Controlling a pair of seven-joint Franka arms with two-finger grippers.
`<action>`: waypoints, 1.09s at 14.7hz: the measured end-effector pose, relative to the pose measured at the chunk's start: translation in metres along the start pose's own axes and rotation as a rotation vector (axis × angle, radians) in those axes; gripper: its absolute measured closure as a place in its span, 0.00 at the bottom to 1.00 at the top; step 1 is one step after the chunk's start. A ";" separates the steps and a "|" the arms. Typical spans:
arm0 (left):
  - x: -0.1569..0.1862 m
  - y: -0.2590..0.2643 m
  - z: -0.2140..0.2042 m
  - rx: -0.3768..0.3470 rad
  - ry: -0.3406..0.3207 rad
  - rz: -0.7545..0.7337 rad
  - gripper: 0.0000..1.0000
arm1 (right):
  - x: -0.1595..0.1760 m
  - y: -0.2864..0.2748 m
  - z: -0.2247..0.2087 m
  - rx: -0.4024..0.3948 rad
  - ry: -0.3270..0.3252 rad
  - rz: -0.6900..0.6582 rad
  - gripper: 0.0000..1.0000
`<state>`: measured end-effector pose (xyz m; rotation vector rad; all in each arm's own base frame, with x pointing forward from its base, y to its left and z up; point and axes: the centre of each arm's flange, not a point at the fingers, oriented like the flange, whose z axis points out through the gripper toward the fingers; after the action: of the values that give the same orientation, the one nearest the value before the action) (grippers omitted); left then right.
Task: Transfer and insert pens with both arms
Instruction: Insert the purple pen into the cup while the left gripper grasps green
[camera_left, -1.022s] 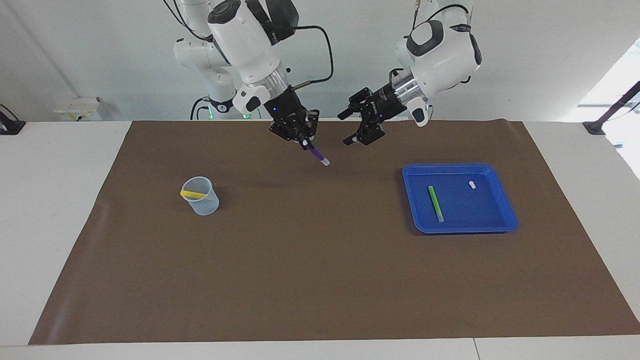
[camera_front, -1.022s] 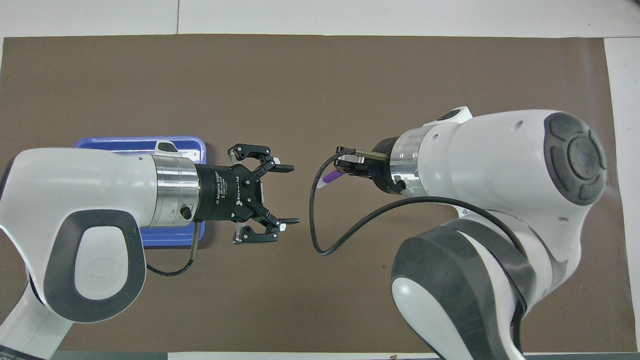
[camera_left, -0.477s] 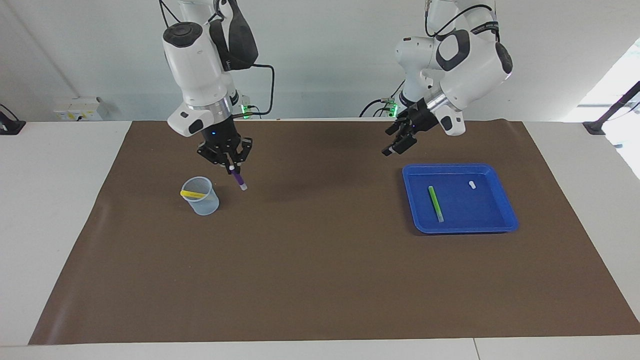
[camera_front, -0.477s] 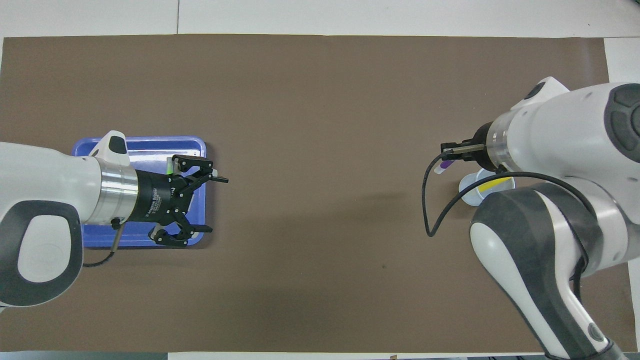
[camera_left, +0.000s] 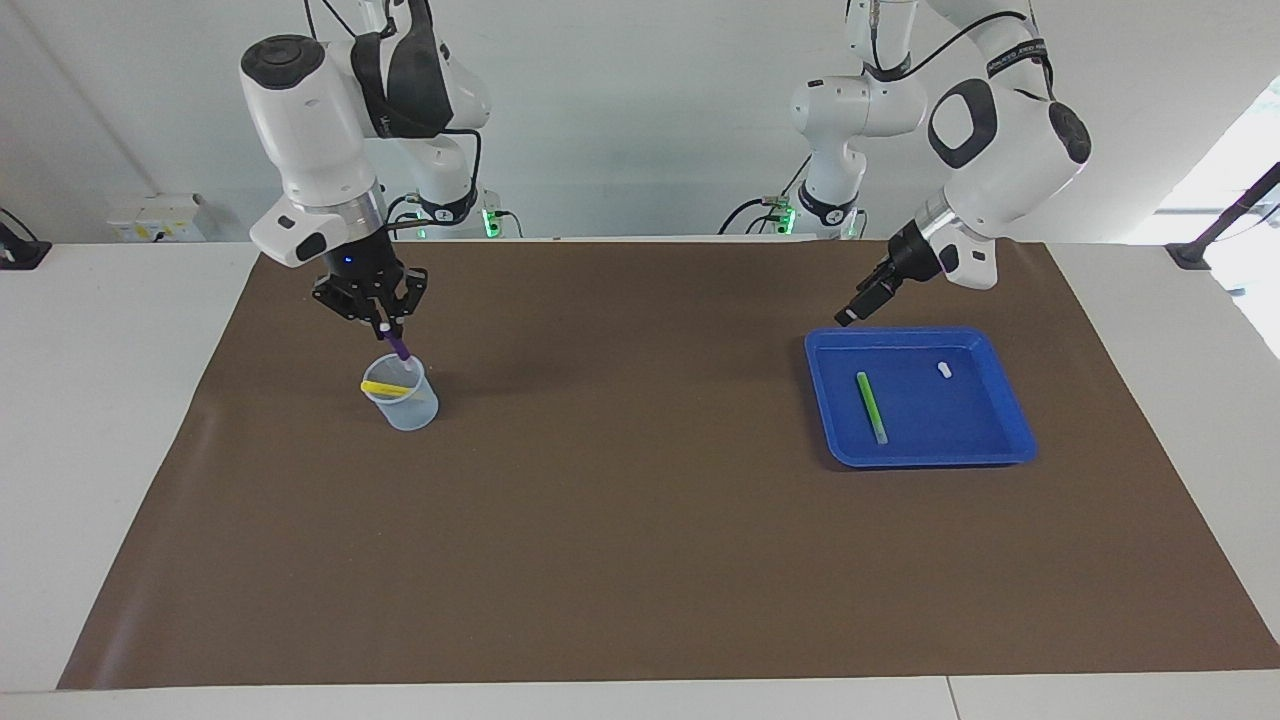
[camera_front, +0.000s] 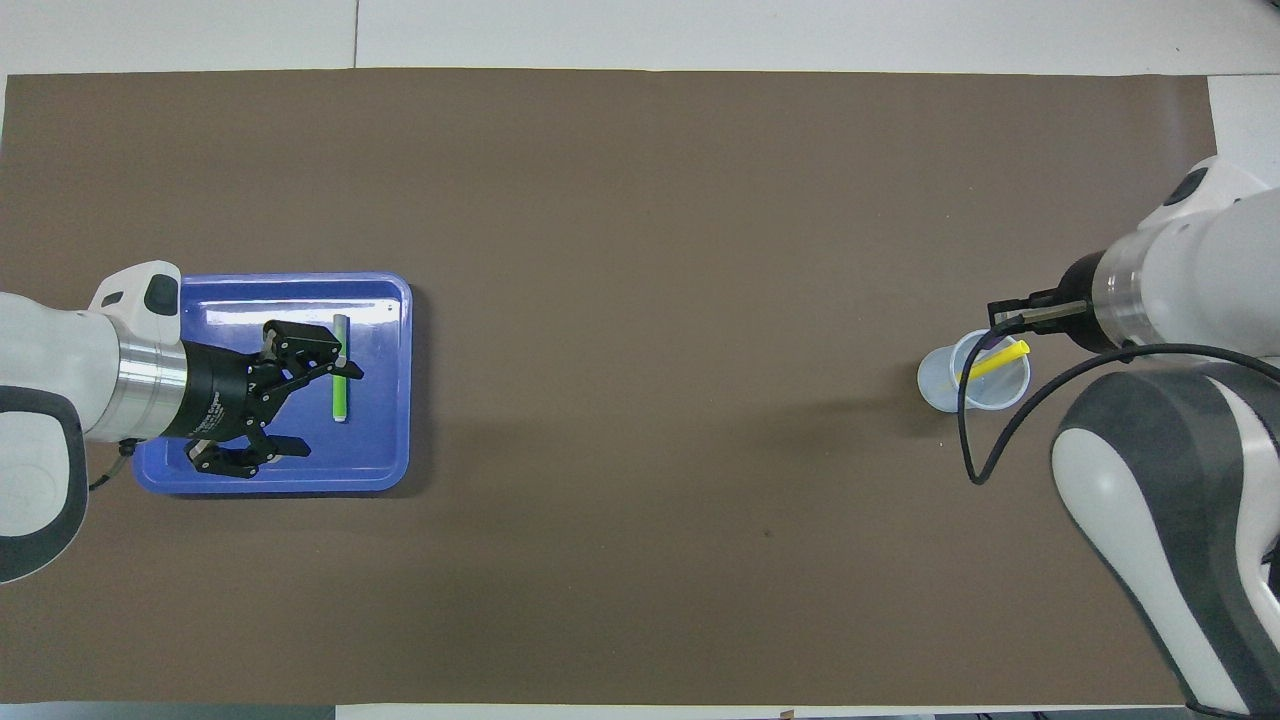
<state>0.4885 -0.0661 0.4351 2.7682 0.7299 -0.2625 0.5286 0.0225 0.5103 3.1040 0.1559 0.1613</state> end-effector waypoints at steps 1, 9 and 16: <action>0.008 -0.003 0.006 0.029 0.032 0.065 0.00 | -0.004 0.002 0.009 0.000 0.013 0.003 0.82; 0.056 0.010 0.088 0.176 0.182 0.435 0.00 | -0.031 0.006 0.070 0.003 0.017 0.017 0.82; 0.065 0.013 0.123 0.227 0.183 0.538 0.07 | -0.031 0.006 0.091 0.005 0.017 0.064 0.56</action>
<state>0.5377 -0.0842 0.3060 3.0986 -0.0343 0.0216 0.5081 0.0116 0.4167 3.1147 0.0575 0.1893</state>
